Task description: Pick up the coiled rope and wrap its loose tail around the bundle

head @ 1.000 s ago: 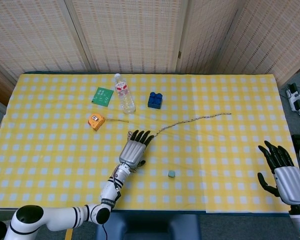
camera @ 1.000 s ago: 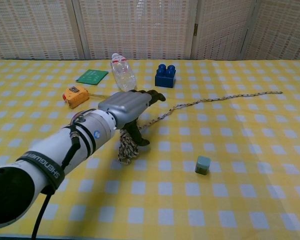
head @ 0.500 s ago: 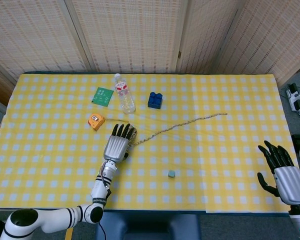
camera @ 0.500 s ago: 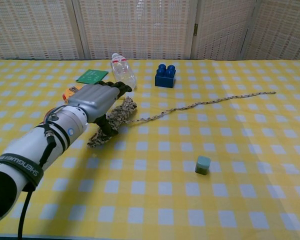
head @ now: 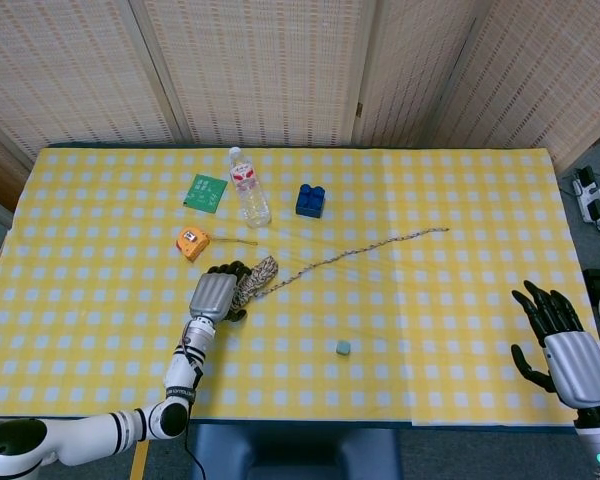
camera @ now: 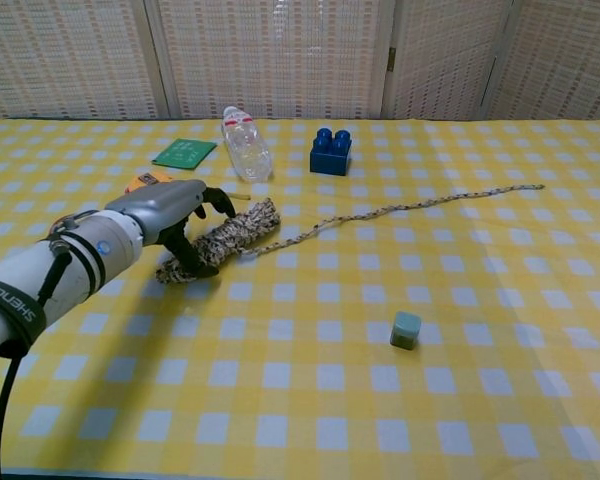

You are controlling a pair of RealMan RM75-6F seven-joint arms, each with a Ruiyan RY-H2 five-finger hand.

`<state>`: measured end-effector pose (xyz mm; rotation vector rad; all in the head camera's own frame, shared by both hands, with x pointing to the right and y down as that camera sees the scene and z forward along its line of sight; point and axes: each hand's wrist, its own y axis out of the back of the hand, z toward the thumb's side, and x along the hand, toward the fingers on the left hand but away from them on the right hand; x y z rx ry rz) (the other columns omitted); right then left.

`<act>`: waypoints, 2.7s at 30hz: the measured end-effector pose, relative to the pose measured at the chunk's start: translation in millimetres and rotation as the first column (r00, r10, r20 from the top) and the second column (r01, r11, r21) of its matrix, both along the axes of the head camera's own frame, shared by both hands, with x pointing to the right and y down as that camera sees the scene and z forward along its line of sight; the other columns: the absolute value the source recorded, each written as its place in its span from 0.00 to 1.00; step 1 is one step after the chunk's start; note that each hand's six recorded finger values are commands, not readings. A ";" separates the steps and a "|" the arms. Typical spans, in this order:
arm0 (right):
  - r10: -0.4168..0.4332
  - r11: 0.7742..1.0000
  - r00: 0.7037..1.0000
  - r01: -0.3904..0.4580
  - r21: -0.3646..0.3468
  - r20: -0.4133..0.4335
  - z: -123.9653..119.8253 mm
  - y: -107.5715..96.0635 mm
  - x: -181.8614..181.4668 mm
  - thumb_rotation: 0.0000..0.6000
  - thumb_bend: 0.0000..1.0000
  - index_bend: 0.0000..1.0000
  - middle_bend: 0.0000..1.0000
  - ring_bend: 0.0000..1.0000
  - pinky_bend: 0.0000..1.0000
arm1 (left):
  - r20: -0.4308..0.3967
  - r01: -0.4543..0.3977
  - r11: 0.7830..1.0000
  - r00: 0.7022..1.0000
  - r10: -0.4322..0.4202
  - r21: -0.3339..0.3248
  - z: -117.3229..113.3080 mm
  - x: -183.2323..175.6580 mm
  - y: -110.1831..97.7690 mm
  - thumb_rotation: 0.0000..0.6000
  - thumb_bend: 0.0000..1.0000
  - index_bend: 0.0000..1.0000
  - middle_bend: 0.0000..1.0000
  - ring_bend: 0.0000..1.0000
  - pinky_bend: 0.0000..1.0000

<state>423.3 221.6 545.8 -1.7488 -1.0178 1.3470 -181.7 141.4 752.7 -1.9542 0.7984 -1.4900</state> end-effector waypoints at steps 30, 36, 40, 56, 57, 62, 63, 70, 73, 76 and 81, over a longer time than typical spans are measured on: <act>0.005 1.000 1.000 -0.005 -0.003 -0.002 0.2 2.2 1.4 1.00 0.50 0.00 0.01 0.06 0.00 | 0.048 0.042 0.998 0.998 -0.043 0.037 11.3 -11.5 -5.2 1.00 0.34 0.42 0.37 0.41 0.49; 0.006 1.000 1.000 -0.006 -0.003 -0.003 -0.3 3.3 0.8 1.00 0.50 0.00 0.01 0.06 0.00 | 0.045 0.041 0.998 0.998 -0.043 0.045 12.9 -13.5 -6.7 1.00 0.45 0.48 0.44 0.46 0.55; 0.007 1.000 1.000 -0.007 0.000 -0.003 -1.3 3.6 0.8 1.00 0.50 0.00 0.01 0.06 0.00 | 0.043 0.041 0.998 0.998 -0.043 0.051 14.7 -18.3 -8.1 1.00 0.56 0.53 0.49 0.50 0.63; -0.061 0.998 0.997 0.061 -0.011 -0.037 6.0 -8.1 -17.7 1.00 0.50 0.00 0.04 0.09 0.00 | -0.161 -0.035 0.987 0.985 0.061 0.158 -24.3 -32.3 -8.0 1.00 0.76 0.66 0.64 0.62 0.75; -0.071 0.997 0.997 0.071 -0.013 -0.039 7.9 -10.8 -21.7 1.00 0.50 0.00 0.04 0.10 0.00 | -0.171 -0.047 0.985 0.982 0.076 0.167 -28.2 -33.2 -7.4 1.00 0.76 0.66 0.64 0.62 0.75; -0.095 0.995 0.994 0.094 -0.025 -0.052 18.7 -21.6 -33.9 1.00 0.50 0.10 0.05 0.10 0.00 | -0.216 -0.127 0.971 0.961 0.171 0.204 -50.3 -42.7 -0.3 1.00 0.76 0.66 0.64 0.62 0.75; -0.103 0.994 0.993 0.101 -0.033 -0.056 22.3 -23.9 -36.9 1.00 0.50 0.11 0.06 0.10 0.00 | -0.219 -0.142 0.968 0.958 0.187 0.207 -53.6 -44.9 1.6 1.00 0.76 0.66 0.64 0.62 0.75; -0.139 0.987 0.989 0.134 -0.092 -0.055 44.5 -43.1 -55.7 1.00 0.50 0.16 0.06 0.11 0.00 | -0.230 -0.220 0.957 0.938 0.261 0.191 -71.0 -57.6 12.0 1.00 0.76 0.66 0.64 0.62 0.75; -0.147 0.983 0.988 0.141 -0.115 -0.051 55.1 -56.5 -63.5 1.00 0.50 0.19 0.06 0.11 0.00 | -0.234 -0.241 0.954 0.931 0.279 0.179 -74.8 -60.9 16.2 1.00 0.76 0.66 0.64 0.62 0.75; -0.175 0.977 0.983 0.167 -0.136 -0.055 67.3 -71.9 -74.9 1.00 0.50 0.23 0.08 0.11 0.00 | -0.244 -0.243 0.954 0.928 0.281 0.175 -77.0 -60.8 18.4 1.00 0.76 0.66 0.64 0.62 0.75; -0.236 0.962 0.969 0.222 -0.157 -0.077 92.4 -103.0 -101.2 1.00 0.50 0.31 0.11 0.12 0.00 | -0.262 -0.235 0.957 0.926 0.273 0.168 -79.7 -59.7 20.3 1.00 0.76 0.66 0.64 0.62 0.75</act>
